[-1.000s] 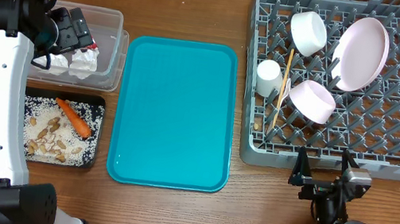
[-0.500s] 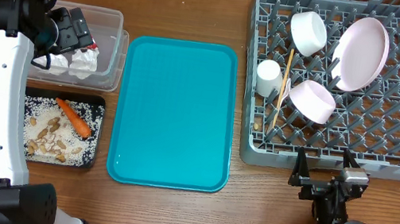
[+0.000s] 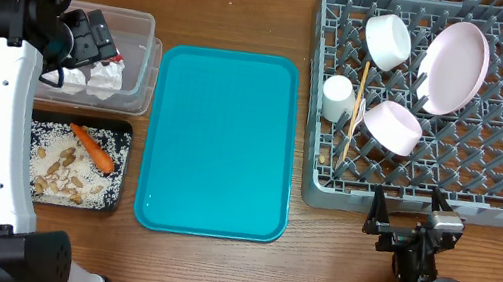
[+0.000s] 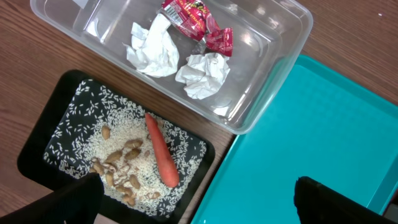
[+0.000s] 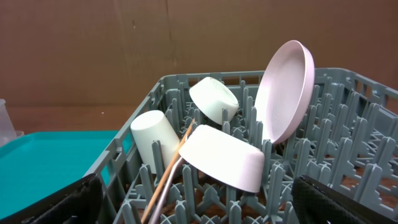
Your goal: Sort waste into correct bins and load items into the dishwasher
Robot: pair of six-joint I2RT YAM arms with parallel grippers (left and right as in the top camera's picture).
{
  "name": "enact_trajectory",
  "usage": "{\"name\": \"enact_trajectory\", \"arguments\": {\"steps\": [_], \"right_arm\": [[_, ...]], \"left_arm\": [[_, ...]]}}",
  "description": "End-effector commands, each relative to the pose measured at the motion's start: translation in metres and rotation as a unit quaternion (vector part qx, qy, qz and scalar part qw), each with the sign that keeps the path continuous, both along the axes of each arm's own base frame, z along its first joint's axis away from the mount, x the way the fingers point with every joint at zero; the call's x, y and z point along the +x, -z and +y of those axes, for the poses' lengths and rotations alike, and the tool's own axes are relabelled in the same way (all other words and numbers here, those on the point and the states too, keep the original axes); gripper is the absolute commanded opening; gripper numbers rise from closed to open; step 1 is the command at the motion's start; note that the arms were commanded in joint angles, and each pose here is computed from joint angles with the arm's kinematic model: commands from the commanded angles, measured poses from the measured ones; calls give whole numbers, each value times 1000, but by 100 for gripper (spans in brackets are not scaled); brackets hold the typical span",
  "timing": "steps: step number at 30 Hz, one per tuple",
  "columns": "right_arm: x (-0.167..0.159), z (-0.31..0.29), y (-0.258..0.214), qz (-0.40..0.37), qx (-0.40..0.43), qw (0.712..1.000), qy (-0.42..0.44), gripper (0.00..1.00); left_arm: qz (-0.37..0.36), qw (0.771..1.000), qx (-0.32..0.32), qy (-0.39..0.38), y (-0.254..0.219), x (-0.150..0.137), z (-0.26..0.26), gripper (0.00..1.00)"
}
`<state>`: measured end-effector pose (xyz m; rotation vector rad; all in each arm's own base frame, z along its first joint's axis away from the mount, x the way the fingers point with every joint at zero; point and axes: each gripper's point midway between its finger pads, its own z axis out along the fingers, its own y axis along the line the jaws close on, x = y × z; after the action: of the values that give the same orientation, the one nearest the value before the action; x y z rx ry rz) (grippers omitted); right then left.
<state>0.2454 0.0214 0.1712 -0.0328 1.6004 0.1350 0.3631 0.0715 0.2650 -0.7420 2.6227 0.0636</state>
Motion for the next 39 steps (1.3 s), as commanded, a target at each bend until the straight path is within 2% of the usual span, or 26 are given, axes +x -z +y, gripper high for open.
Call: {"name": "enact_trajectory", "arguments": {"steps": [1,19,24,32,39], "right_arm": [[0,-1,1,-4,-5,1000,2,100],[0,-1,1,-4,-5,1000,2,100],[0,-1,1,-4,-5,1000,2,100],[0,-1,1,-4,-5,1000,2,100],[0,-1,1,-4,-5,1000,2,100]], "left_arm": [[-10,1000,8,9,-8,0,0,100],[-3,1000,7,11,-1,1,-2,100],[-12,1000,10,10,-8,-7,-2,100],[-98,995,23,11,-66,-40,-8,99],[-199,979,34,34,-124,-88,-28,100]]}}
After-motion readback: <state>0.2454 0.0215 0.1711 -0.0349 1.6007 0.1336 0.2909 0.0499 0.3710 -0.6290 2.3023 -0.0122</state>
